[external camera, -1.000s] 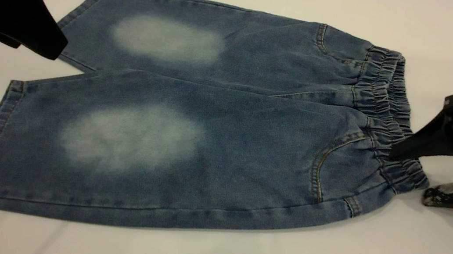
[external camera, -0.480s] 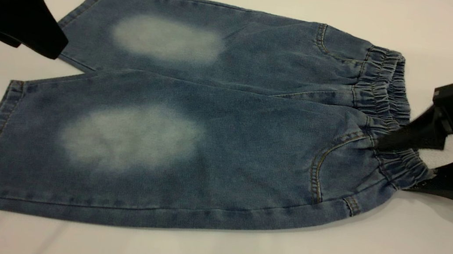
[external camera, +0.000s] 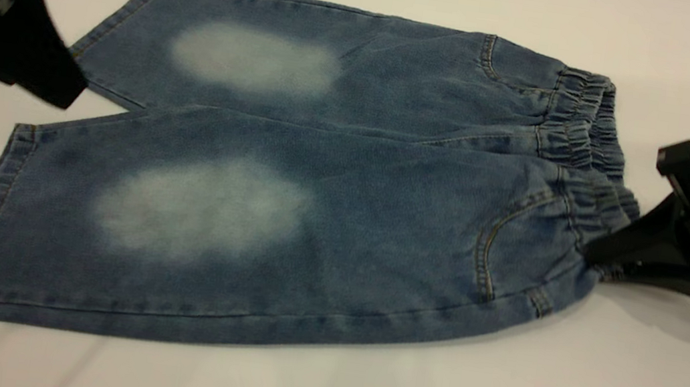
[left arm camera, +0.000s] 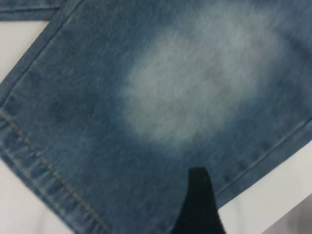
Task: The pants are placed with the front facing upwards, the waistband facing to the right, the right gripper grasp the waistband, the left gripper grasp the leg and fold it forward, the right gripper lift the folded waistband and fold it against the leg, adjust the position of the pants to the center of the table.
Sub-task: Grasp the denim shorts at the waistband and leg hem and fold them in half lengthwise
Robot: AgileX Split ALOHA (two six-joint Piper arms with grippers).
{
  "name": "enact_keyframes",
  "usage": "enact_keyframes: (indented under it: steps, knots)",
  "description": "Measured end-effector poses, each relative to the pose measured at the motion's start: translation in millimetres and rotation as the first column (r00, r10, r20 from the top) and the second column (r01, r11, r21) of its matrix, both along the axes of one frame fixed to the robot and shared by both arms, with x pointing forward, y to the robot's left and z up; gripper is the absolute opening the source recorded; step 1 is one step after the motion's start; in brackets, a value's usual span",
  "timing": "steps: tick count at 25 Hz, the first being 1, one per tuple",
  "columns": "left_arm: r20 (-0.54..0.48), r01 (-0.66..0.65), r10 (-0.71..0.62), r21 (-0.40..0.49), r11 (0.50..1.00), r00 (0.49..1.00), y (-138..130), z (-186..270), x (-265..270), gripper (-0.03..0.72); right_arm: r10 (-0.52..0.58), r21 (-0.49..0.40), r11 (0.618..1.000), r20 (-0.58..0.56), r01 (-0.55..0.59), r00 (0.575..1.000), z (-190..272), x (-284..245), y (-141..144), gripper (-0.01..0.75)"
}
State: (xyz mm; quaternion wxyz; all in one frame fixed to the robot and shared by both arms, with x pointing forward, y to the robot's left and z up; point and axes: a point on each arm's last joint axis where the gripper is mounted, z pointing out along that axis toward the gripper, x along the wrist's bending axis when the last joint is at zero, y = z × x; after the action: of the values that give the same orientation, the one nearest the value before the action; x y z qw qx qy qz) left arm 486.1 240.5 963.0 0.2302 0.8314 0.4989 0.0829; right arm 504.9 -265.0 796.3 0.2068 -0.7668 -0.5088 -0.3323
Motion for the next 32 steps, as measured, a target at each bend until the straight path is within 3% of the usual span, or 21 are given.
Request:
enact_keyframes:
  steps: [8, 14, 16, 19, 24, 28, 32]
  knots:
    - [-0.027, -0.013, 0.013, 0.010, 1.000, 1.000, 1, -1, -2, 0.505, 0.003, 0.002, 1.000, 0.007, -0.003, 1.000, 0, 0, 0, 0.075]
    - [-0.029, -0.016, 0.016, 0.008, 1.000, 0.999, 1, -1, -2, 0.505, 0.007, -0.001, 1.000, 0.020, -0.007, 1.000, 0, 1, 0, 0.293]
    - [-0.030, -0.016, 0.016, 0.008, 1.000, 0.999, 1, -1, -2, 0.505, 0.018, -0.005, 1.000, 0.031, -0.018, 0.999, 1, 1, 0, 0.318]
    - [-0.031, -0.016, 0.016, 0.008, 1.000, 0.999, 1, -1, -2, 0.505, 0.027, -0.009, 1.000, 0.038, -0.026, 0.999, 1, 1, 0, 0.286]
    - [-0.033, -0.016, 0.016, 0.008, 1.000, 0.999, 1, -1, -2, 0.505, 0.025, -0.011, 1.000, 0.039, -0.025, 0.999, 0, 1, 0, 0.062]
    - [-0.032, 0.014, -0.013, 0.045, 0.999, 0.999, 3, -2, -3, 0.505, 0.025, -0.011, 1.000, 0.039, -0.025, 0.999, 0, 1, 0, 0.038]
    - [-0.050, 0.111, -0.104, 0.163, 0.980, 0.993, 11, -8, -8, 0.505, 0.027, 0.015, 1.000, 0.049, -0.028, 0.998, 2, 1, 2, 0.038]
